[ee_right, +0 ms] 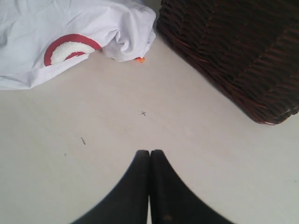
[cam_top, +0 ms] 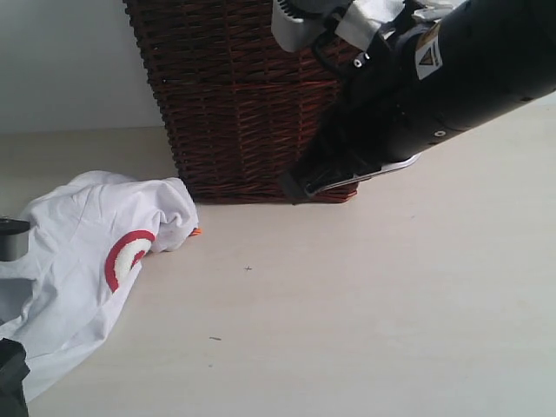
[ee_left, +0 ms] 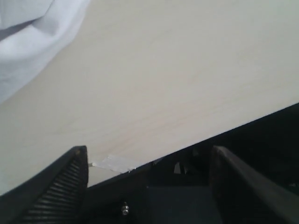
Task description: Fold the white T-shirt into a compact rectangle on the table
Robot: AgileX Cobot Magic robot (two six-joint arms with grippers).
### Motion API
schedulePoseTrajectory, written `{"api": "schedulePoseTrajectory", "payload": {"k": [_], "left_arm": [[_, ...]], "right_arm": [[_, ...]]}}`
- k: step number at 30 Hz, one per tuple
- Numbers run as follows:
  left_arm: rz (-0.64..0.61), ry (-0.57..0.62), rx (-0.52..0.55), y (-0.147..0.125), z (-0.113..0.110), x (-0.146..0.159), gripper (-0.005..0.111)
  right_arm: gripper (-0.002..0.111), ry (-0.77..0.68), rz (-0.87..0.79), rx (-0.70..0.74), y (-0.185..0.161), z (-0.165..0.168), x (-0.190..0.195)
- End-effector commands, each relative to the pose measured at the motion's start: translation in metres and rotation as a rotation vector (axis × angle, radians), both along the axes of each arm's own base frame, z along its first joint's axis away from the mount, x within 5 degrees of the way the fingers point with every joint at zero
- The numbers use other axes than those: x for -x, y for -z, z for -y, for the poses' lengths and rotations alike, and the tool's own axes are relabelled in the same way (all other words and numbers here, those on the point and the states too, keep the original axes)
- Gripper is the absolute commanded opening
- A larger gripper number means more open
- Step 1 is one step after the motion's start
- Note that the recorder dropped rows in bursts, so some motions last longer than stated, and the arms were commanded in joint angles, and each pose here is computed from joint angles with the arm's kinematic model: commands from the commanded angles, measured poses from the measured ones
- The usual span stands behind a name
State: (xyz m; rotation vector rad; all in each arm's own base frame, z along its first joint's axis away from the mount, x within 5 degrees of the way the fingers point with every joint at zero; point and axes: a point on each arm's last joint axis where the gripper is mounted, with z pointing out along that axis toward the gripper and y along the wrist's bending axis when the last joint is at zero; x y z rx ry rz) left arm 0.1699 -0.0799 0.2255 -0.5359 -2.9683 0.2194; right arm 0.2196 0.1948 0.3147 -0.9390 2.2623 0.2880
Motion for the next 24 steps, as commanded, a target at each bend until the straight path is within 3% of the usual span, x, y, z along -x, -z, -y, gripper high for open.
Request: {"api": "schedulePoseTrajectory", "payload": {"k": [1, 5, 7, 9, 12, 15, 20, 24], "left_arm": [[0.205, -0.021, 0.041, 0.001, 0.003, -0.018, 0.070], [0.474, -0.027, 0.075, -0.004, 0.006, -0.042, 0.070], [0.541, -0.116, 0.082, -0.006, 0.004, -0.050, 0.070], [0.531, -0.249, 0.064, -0.004, -0.006, -0.055, 0.070], [0.533, -0.324, -0.015, 0.007, -0.029, -0.068, 0.070], [0.526, -0.485, 0.041, 0.023, -0.046, -0.087, 0.070], [0.486, -0.541, 0.135, 0.046, -0.050, -0.113, 0.070], [0.476, -0.469, 0.225, 0.052, -0.042, -0.137, 0.066]], "right_arm": [[0.000, 0.007, 0.010, -0.015, -0.001, 0.001, -0.002], [0.000, 0.005, -0.016, -0.011, 0.001, 0.001, 0.000], [0.000, 0.005, -0.018, -0.010, 0.001, 0.001, 0.000], [0.000, 0.005, -0.023, -0.005, 0.001, 0.001, 0.001], [0.000, 0.000, -0.026, 0.003, 0.002, 0.002, 0.001], [0.000, -0.010, -0.015, 0.005, 0.001, 0.001, 0.001], [0.000, -0.016, -0.020, -0.003, 0.001, 0.001, 0.001], [0.000, -0.018, -0.019, -0.002, 0.001, 0.001, 0.001]]}}
